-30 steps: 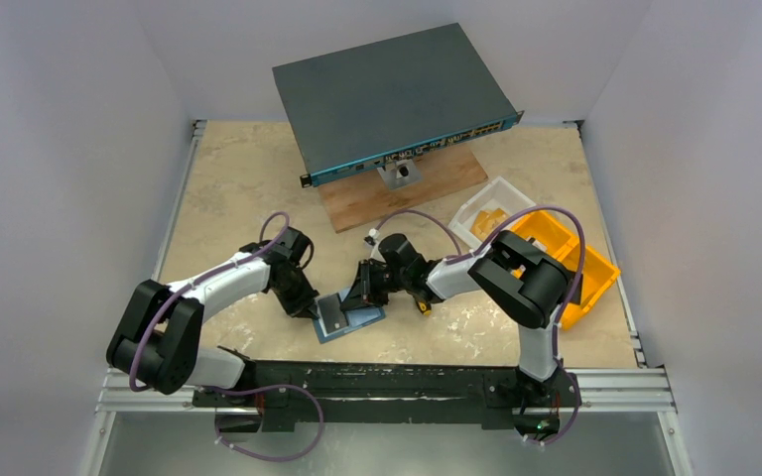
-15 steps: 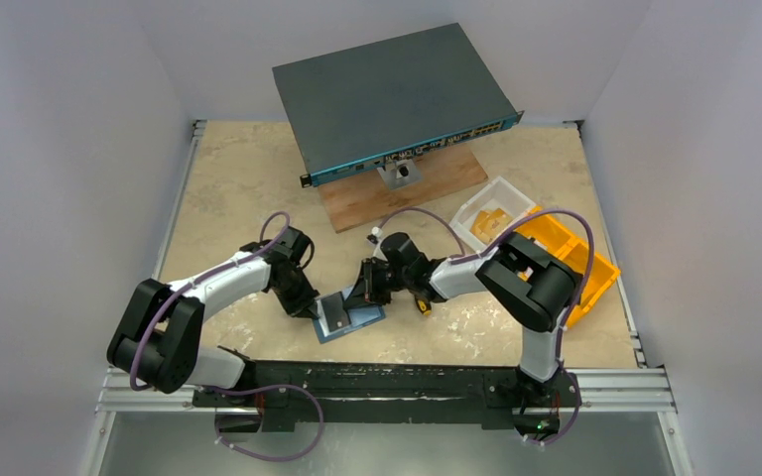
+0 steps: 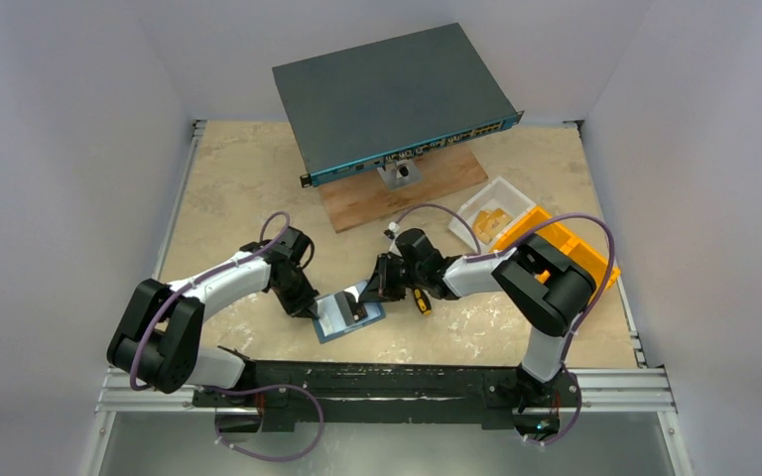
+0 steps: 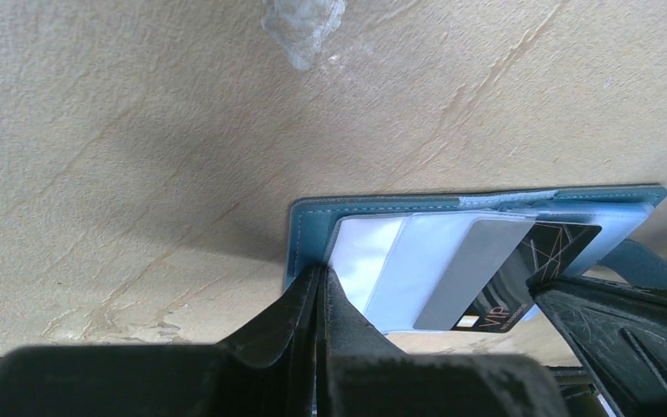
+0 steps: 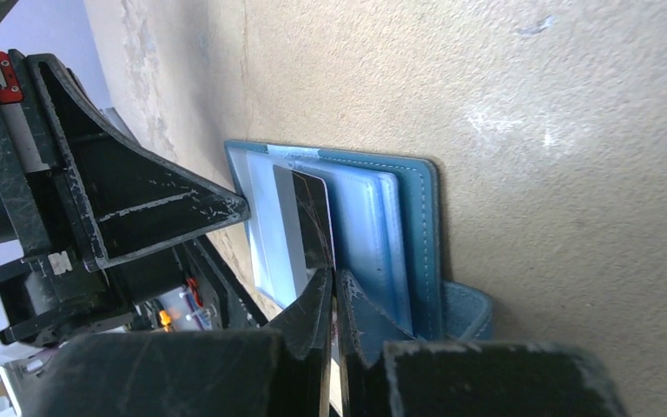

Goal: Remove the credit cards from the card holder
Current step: Remove the credit card from the card holder.

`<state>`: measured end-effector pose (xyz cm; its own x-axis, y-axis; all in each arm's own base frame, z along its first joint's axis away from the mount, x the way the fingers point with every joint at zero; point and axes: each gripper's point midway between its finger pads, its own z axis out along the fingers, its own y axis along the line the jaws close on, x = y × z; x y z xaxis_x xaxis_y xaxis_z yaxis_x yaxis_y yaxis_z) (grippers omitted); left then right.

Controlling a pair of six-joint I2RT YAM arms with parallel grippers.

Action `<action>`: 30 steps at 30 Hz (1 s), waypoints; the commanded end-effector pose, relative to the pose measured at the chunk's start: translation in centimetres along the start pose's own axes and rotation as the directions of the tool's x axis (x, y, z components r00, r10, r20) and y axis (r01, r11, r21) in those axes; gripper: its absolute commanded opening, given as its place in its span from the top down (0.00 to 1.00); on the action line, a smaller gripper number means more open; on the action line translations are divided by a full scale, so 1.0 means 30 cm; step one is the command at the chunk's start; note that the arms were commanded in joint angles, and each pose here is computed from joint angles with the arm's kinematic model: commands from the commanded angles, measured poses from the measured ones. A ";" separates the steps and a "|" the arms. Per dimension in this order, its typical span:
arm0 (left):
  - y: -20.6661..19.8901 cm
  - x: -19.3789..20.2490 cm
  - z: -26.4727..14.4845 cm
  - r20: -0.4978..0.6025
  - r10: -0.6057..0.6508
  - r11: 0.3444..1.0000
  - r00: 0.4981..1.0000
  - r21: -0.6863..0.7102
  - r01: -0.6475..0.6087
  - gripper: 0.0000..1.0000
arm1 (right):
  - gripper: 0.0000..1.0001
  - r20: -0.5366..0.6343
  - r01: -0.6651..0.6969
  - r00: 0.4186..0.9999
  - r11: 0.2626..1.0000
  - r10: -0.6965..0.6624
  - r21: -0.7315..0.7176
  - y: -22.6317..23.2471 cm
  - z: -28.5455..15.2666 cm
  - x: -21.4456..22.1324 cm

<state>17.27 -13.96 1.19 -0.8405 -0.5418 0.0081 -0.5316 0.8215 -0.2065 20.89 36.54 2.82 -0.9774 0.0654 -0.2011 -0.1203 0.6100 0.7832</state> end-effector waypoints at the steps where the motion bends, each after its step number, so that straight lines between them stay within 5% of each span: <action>1: 0.074 -0.033 0.023 0.058 0.022 0.995 0.998 -0.101 -0.016 1.00 | 1.00 0.042 0.024 0.999 0.999 -0.025 0.021 -0.016 -0.025 -0.031; 7: 0.058 -0.038 0.017 0.063 0.042 0.996 0.997 -0.081 -0.037 1.00 | 0.98 0.027 0.038 0.999 0.999 -0.038 -0.001 -0.006 -0.026 -0.034; 13: 0.045 -0.039 0.019 0.056 0.050 0.997 0.997 -0.068 -0.046 1.00 | 0.75 -0.040 0.057 0.997 0.997 -0.059 -0.051 0.026 0.016 0.005; 23: 0.027 -0.036 0.006 0.052 0.068 0.997 0.996 -0.041 -0.066 1.00 | 0.73 -0.089 0.063 0.994 0.997 -0.066 -0.039 0.034 0.067 0.050; 30: -0.037 -0.070 -0.132 0.159 0.146 0.985 0.976 0.073 -0.159 0.95 | 0.73 -0.092 0.056 0.994 0.998 -0.057 -0.013 0.011 0.072 0.055</action>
<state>17.78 -13.53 2.29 -0.8717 -0.4861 -0.0616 -0.4605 0.8557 -0.2362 19.62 38.81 2.80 -0.9805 -0.0332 -0.1937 -0.1783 0.5645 0.8059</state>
